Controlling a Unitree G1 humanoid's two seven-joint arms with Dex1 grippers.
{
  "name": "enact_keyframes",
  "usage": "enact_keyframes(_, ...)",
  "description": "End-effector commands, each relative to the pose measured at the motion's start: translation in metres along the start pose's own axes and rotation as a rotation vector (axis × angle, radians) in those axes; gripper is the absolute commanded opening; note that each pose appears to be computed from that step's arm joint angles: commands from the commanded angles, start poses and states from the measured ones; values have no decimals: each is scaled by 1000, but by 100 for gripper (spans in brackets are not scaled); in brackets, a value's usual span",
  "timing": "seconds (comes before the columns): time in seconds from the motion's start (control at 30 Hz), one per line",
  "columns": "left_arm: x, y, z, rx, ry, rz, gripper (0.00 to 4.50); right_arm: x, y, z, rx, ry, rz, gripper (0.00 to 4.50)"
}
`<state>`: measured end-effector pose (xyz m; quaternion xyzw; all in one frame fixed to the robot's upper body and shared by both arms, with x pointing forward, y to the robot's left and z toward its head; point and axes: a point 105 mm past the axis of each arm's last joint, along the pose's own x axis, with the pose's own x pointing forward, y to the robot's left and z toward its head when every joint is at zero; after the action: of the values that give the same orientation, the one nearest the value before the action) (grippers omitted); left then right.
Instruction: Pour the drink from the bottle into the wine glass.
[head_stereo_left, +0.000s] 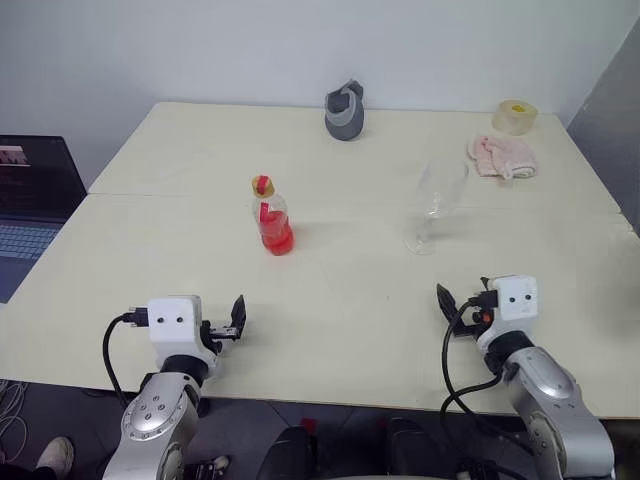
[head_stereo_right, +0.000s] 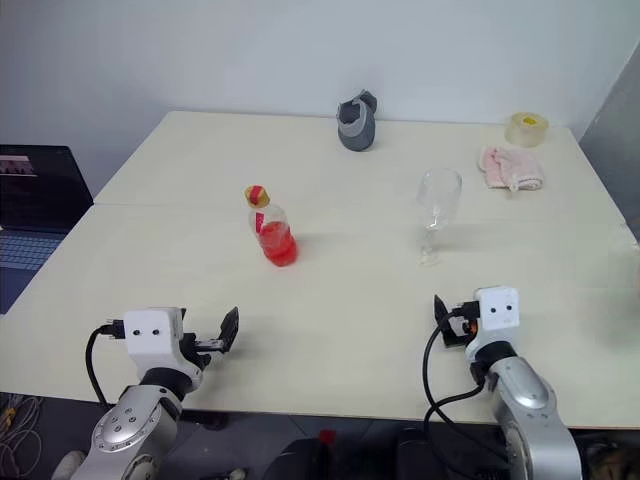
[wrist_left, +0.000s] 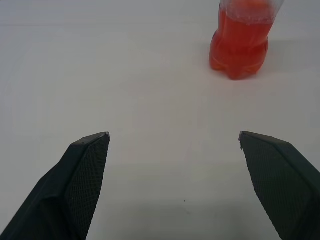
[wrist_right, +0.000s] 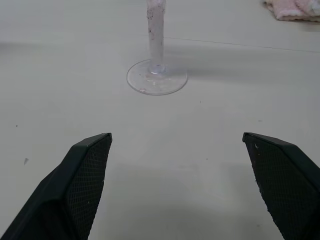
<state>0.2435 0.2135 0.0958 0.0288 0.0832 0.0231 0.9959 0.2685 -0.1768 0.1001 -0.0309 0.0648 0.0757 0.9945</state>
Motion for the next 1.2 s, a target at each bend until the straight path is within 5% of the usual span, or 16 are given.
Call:
enact_keyframes(0.03, -3, -1, 12, 37, -43, -5, 445, -2, 3, 16, -5, -63, 10, 450)
enact_keyframes(0.67, 2, -1, 17, 26, -82, -11, 445, 1, 6, 17, -19, -70, 57, 450)
enact_keyframes(1.2, 40, 5, 29, 51, -150, -221, 445, -12, 63, 49, -34, -225, 736, 450)
